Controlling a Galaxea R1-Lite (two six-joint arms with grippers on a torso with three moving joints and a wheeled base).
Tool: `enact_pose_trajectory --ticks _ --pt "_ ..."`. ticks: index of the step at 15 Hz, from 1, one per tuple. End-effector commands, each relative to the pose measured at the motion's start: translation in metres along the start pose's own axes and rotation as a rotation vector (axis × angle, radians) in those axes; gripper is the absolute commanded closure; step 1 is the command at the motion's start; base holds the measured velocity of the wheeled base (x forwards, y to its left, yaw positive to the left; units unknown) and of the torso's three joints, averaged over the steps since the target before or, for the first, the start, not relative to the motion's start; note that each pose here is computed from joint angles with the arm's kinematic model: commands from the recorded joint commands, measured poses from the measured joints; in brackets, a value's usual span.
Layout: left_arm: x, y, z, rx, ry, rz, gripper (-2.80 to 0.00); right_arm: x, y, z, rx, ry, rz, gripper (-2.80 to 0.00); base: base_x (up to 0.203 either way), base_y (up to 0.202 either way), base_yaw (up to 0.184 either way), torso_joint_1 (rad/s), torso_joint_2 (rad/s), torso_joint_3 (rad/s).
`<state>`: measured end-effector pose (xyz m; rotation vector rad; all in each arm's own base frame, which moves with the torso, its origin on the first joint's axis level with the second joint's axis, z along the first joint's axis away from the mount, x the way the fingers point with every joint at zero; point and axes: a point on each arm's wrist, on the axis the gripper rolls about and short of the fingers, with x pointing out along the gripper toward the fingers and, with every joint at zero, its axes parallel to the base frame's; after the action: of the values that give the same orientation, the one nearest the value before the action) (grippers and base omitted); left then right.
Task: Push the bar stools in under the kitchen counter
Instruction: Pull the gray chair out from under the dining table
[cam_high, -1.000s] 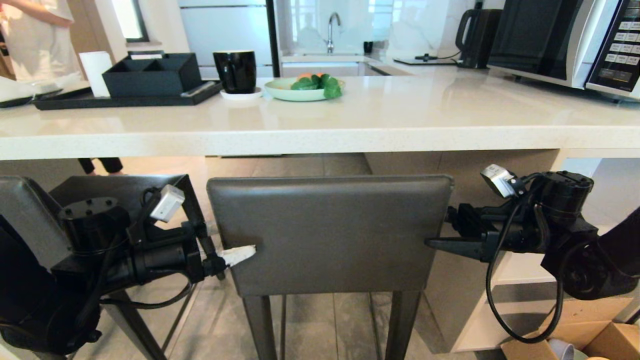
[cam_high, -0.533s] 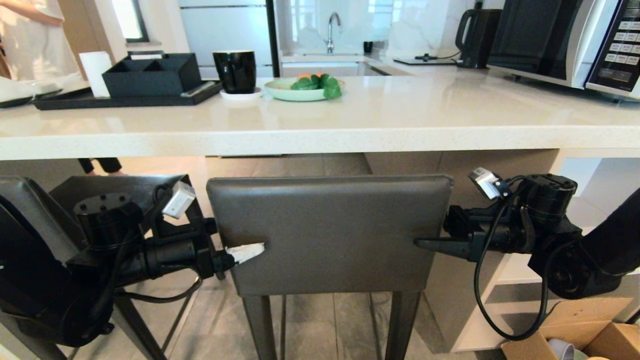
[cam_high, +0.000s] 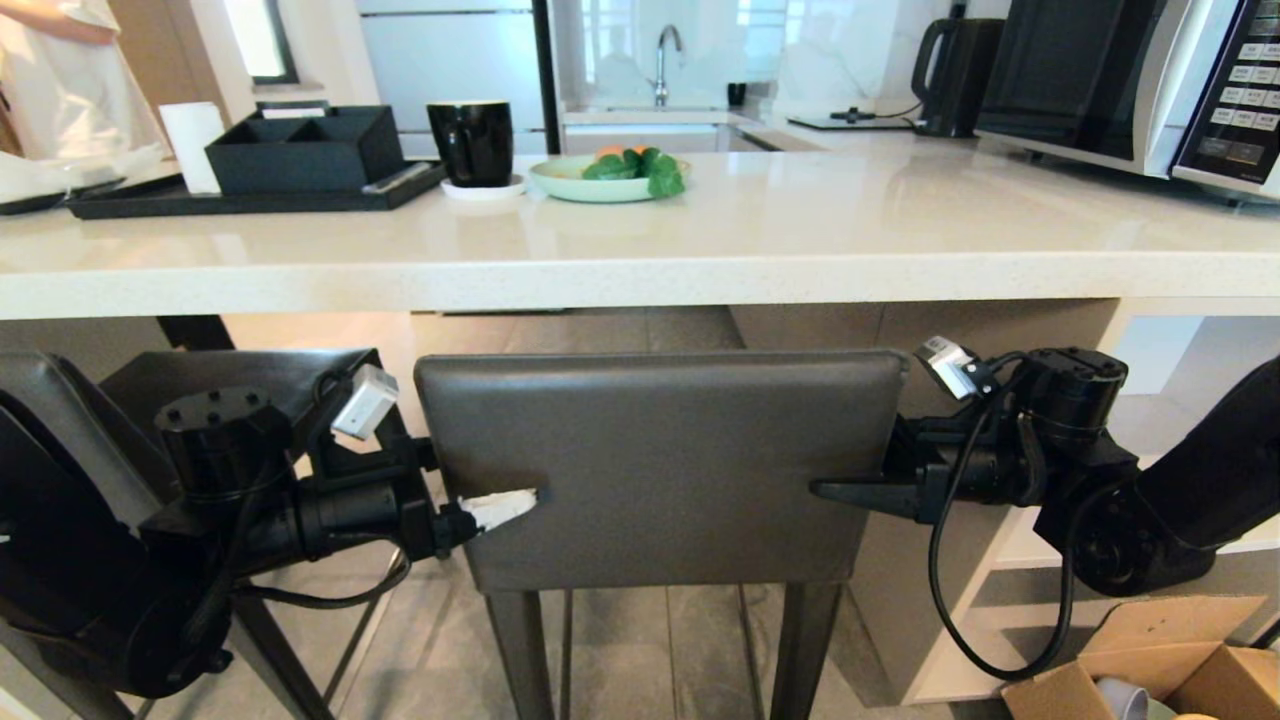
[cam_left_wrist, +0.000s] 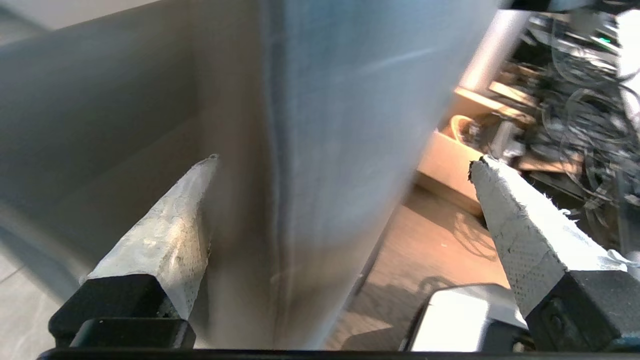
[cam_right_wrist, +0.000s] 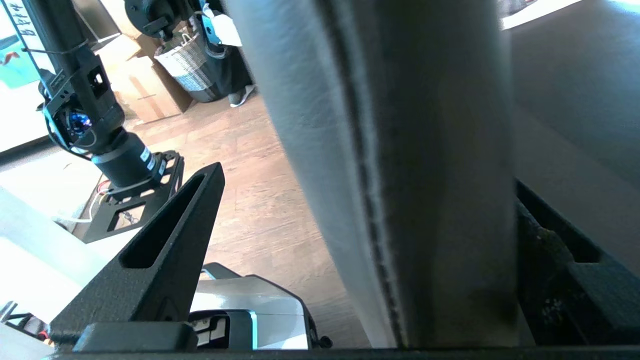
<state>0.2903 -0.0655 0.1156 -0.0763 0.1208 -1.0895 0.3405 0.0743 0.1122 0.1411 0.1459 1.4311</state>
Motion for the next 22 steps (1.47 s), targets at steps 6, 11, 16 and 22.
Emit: enact_pose_trajectory --ticks 6,11,16,22 --pt "0.011 -0.014 0.004 0.022 -0.007 -0.062 -2.80 0.000 0.002 0.001 -0.008 -0.001 0.009 -2.80 -0.134 0.000 0.000 0.000 0.00 0.002" --pt "0.012 -0.015 0.005 0.025 -0.008 -0.064 -2.80 0.000 0.003 0.002 -0.013 -0.003 0.009 -2.80 -0.194 0.000 -0.002 0.001 0.00 0.004" --pt "0.008 -0.021 0.006 0.024 -0.007 -0.065 -2.80 -0.002 0.012 0.000 -0.014 -0.004 0.012 -2.80 -0.193 0.000 -0.001 0.003 0.00 0.003" --pt "0.007 -0.031 0.010 0.034 -0.012 -0.085 -2.80 -0.005 0.024 0.002 -0.018 -0.009 0.013 -2.80 -0.193 0.000 -0.003 0.002 0.00 0.003"
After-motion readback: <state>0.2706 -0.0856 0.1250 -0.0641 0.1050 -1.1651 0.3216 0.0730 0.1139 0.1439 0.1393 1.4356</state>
